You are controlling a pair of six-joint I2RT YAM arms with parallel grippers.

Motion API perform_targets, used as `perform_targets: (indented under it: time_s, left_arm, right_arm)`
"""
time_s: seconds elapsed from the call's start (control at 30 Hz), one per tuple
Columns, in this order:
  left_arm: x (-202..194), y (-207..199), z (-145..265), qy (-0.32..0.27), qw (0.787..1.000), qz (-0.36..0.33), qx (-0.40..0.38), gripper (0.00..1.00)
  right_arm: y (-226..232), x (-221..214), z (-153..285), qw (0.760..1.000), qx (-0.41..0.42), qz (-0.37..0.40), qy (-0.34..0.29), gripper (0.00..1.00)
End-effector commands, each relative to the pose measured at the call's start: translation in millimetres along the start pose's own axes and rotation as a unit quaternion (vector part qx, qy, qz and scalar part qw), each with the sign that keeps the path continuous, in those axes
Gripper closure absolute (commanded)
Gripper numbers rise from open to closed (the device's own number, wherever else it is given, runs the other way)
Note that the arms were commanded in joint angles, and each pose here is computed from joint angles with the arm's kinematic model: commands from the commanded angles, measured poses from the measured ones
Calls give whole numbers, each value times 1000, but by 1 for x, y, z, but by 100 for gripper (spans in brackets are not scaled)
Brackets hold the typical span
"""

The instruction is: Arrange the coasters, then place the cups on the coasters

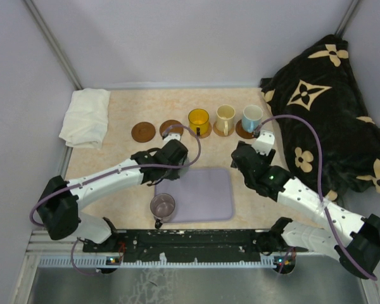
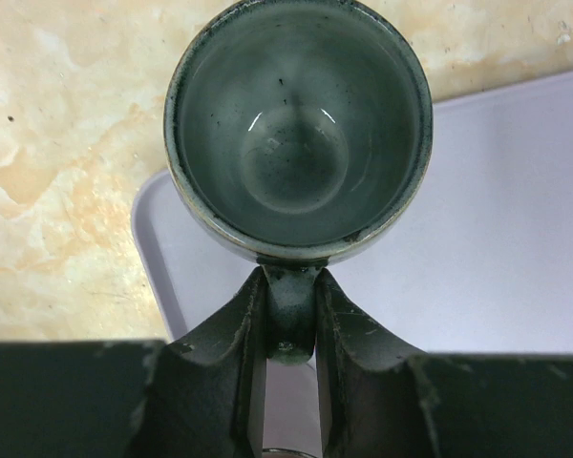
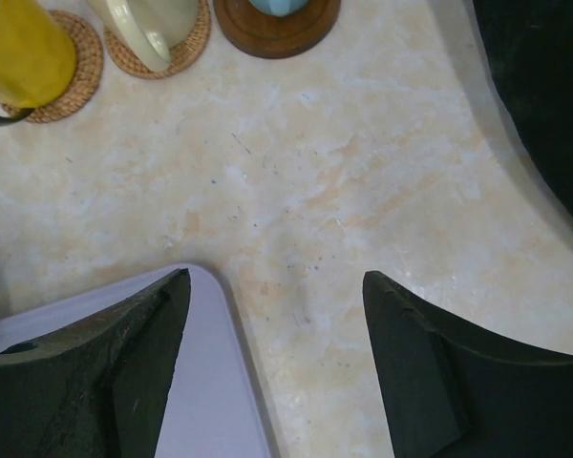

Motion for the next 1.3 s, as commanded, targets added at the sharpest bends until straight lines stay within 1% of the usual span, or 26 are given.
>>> perform_targets:
  time_s: [0.0, 0.07, 0.13, 0.27, 0.37, 0.47, 0.57, 0.7, 1.0, 1.27]
  left_arm:
    - [43, 19, -3, -42, 999, 19, 19, 100]
    - [51, 28, -9, -48, 998, 29, 17, 100]
    - [63, 40, -12, -61, 997, 38, 21, 100]
    - [92, 61, -17, -88, 994, 42, 39, 100]
    - [113, 68, -24, -101, 993, 35, 42, 100]
    - [130, 73, -35, -112, 992, 31, 46, 100]
    - [144, 80, -43, -132, 989, 37, 50, 100]
    - [157, 83, -52, -160, 985, 46, 53, 100]
    - [169, 79, -76, -165, 984, 48, 57, 100]
    - [179, 77, -87, -178, 980, 67, 63, 100]
  right_arm:
    - [-15, -1, 2, 999, -23, -27, -15, 27]
    - [-18, -10, 2, 1000, -23, -20, -2, 29]
    - [-22, -22, 0, 1000, -21, -12, 15, 33]
    - [-26, -43, -1, 999, -11, -6, 47, 49]
    - [-27, -59, -1, 997, 1, -3, 72, 56]
    - [-25, -72, 3, 995, 24, 6, 96, 57]
    - [-24, -80, 7, 994, 42, 14, 104, 54]
    - [-23, -86, 9, 992, 53, 16, 113, 53]
    - [-18, -99, 7, 990, 47, 25, 134, 54]
    - [-15, -103, 6, 989, 45, 28, 139, 54]
Point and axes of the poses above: each gripper's point midway between its finger pads, its own z axis back along the fingers, its own y axis along the line the jaws close on, x = y × z, the point moved 1 cm from there along z, back along the fingers, and after that the axes turned 8 degrees about -z, right-handed, at the moved point
